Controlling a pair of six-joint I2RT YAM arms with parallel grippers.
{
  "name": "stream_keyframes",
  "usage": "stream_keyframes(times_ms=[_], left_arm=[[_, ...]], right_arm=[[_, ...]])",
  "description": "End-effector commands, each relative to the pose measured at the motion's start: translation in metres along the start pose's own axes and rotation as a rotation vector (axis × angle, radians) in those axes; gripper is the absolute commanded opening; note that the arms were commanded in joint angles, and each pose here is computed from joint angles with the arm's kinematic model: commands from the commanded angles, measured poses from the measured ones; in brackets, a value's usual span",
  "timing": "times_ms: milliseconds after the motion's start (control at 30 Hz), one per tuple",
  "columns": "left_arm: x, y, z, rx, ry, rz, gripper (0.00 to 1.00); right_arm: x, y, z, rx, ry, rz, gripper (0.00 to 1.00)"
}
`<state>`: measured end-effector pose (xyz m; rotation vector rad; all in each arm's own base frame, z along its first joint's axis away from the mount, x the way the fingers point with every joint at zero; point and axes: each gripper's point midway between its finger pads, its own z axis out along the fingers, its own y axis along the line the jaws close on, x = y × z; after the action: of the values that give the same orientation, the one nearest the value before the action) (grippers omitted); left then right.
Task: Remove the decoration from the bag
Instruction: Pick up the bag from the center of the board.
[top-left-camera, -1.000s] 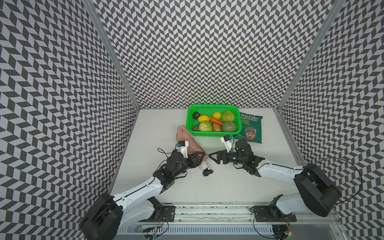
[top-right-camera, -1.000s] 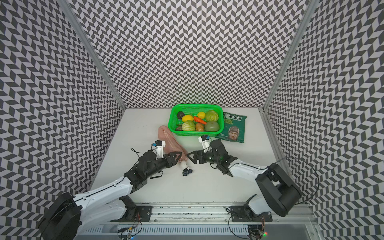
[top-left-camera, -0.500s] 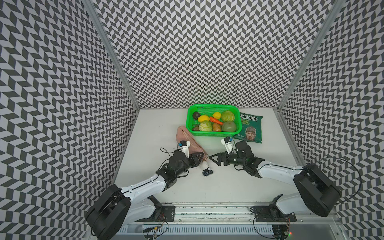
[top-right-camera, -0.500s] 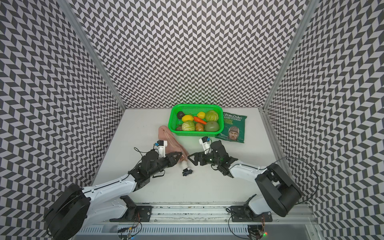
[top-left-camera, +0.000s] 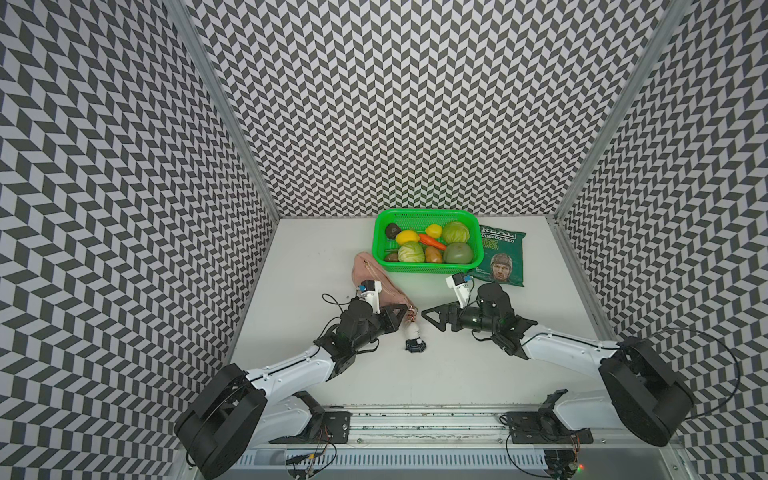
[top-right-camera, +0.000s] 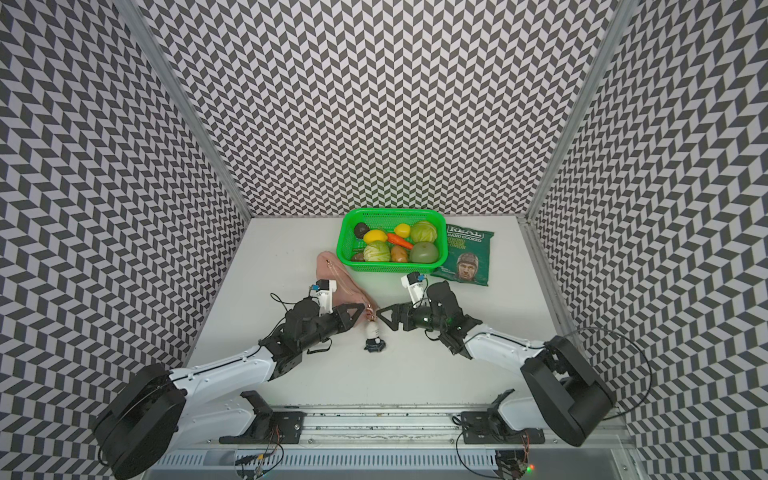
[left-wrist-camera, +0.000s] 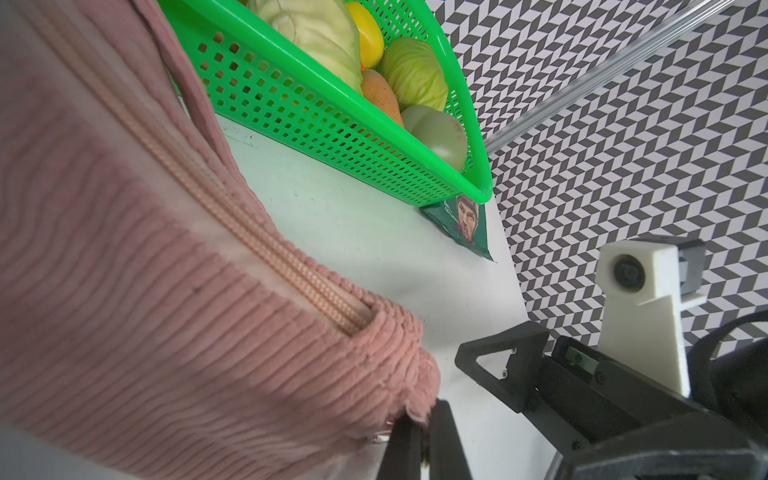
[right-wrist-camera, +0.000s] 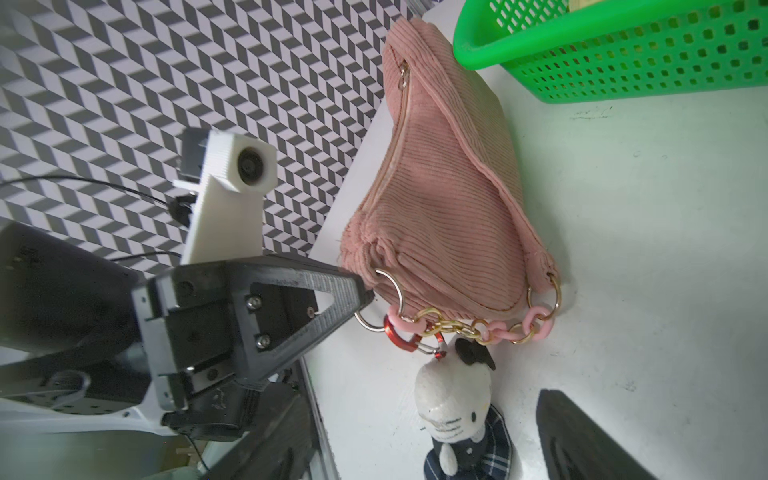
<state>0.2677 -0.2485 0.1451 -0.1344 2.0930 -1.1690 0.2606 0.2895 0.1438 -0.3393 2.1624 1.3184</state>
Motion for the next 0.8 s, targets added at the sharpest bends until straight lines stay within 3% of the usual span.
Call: stream_keyframes(times_ms=[0, 333, 767], left_arm=[[-0.019, -0.031, -0.002, 0.098, -0.045, -0.013, 0.00], [-0.029, -0.053, -0.005, 0.186, -0.064, -0.094, 0.00], [-0.032, -0.056, -0.010, 0.265, -0.063, -0.226, 0.00]], right_arm=[[-0.024, 0.027, -0.008, -0.124, -0.063, 0.007, 0.88], [-0.038, 0.045, -0.010, -0.262, -0.061, 0.056, 0.84], [-0.034, 0.048, -0.007, -0.313, -0.034, 0.077, 0.74]])
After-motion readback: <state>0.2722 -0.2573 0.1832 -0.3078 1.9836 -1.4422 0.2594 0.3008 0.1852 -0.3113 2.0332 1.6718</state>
